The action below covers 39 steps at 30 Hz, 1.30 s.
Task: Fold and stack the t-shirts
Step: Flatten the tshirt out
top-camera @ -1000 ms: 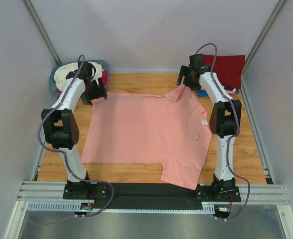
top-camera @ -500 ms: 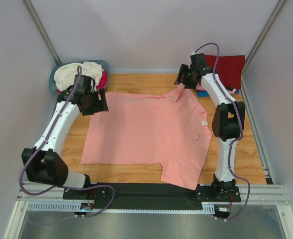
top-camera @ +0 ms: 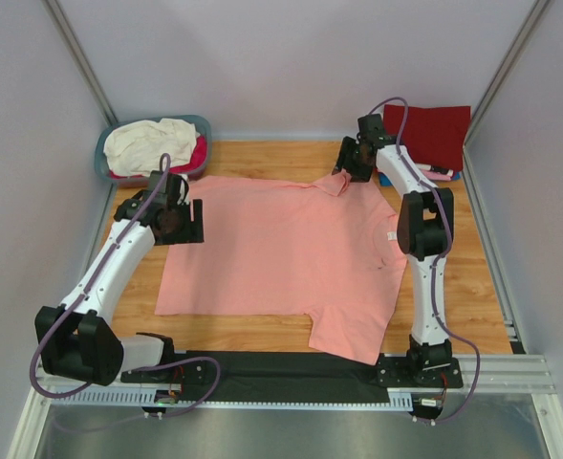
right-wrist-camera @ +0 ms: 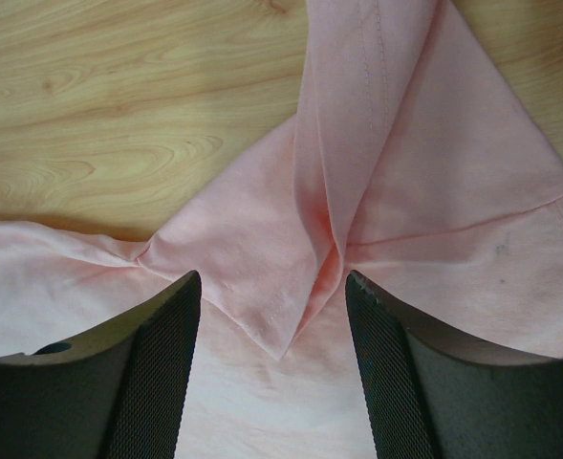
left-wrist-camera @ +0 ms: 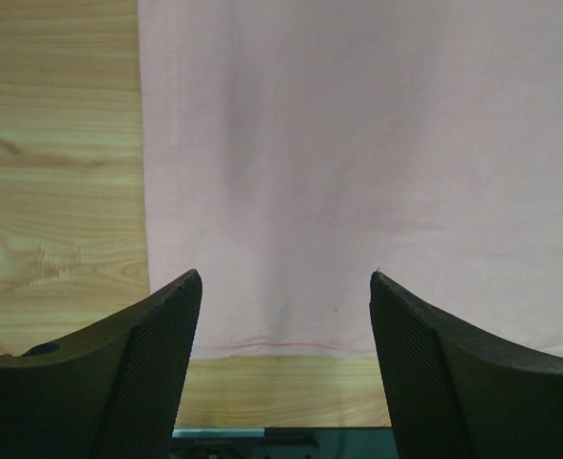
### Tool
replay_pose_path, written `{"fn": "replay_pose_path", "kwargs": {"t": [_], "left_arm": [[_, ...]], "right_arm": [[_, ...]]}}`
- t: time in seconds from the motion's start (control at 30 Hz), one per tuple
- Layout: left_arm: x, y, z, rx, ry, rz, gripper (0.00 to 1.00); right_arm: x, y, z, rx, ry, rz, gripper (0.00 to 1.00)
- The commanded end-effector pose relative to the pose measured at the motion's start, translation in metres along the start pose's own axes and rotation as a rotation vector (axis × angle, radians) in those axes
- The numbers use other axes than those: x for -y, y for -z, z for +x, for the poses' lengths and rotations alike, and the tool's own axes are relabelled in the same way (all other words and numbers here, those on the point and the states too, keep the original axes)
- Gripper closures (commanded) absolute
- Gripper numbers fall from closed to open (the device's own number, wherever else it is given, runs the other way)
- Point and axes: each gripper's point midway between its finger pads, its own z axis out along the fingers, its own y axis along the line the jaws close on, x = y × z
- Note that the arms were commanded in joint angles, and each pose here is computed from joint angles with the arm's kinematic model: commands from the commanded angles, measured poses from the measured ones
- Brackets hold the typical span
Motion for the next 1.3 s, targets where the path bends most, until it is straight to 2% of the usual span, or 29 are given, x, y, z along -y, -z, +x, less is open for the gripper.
{"fn": "replay_pose_path", "kwargs": {"t": [0.0,0.33,0.53,0.63,0.67,0.73,0.77,0.97,1.1,1.13,1.2,1.23,1.27], "left_arm": [[0.0,0.006,-0.014,0.056,-0.025,0.006,0.23],[0.003,0.005,-0.012,0.047,-0.028,0.02,0.23],[0.003,0.003,-0.011,0.041,-0.028,0.023,0.23],[0.003,0.003,-0.011,0.04,-0.028,0.023,0.24],[0.004,0.003,-0.011,0.039,-0.028,0.024,0.24],[0.003,0.003,-0.01,0.038,-0.028,0.022,0.24],[0.004,0.004,-0.011,0.041,-0.028,0.025,0.24],[0.004,0.003,-0.01,0.036,-0.028,0.027,0.24],[0.004,0.002,-0.01,0.034,-0.029,0.028,0.24],[0.004,0.002,-0.01,0.033,-0.03,0.027,0.24],[0.004,0.001,-0.01,0.03,-0.029,0.027,0.24],[0.005,0.001,-0.01,0.029,-0.03,0.03,0.24],[0.005,0.0,-0.009,0.024,-0.031,0.029,0.24]], "right_arm": [[0.004,-0.007,-0.008,0.021,-0.012,0.017,0.38],[0.009,-0.023,-0.002,0.006,-0.025,0.021,0.43],[0.005,-0.023,-0.006,0.021,-0.026,0.002,0.59],[0.002,-0.023,-0.006,0.018,-0.029,-0.008,0.76],[0.001,-0.024,-0.005,0.016,-0.028,-0.015,0.87],[-0.002,-0.023,-0.005,0.013,-0.031,-0.03,0.98],[-0.004,-0.022,-0.005,0.01,-0.033,-0.042,1.0],[-0.037,-0.016,-0.021,0.038,-0.09,-0.175,1.0],[-0.073,-0.017,-0.053,0.122,-0.15,-0.328,1.0],[-0.072,-0.032,-0.05,0.114,-0.177,-0.335,1.0],[-0.094,-0.03,-0.077,0.189,-0.217,-0.429,1.0],[-0.094,-0.046,-0.074,0.186,-0.239,-0.446,0.93],[-0.101,-0.049,-0.08,0.202,-0.251,-0.488,0.81]]}}
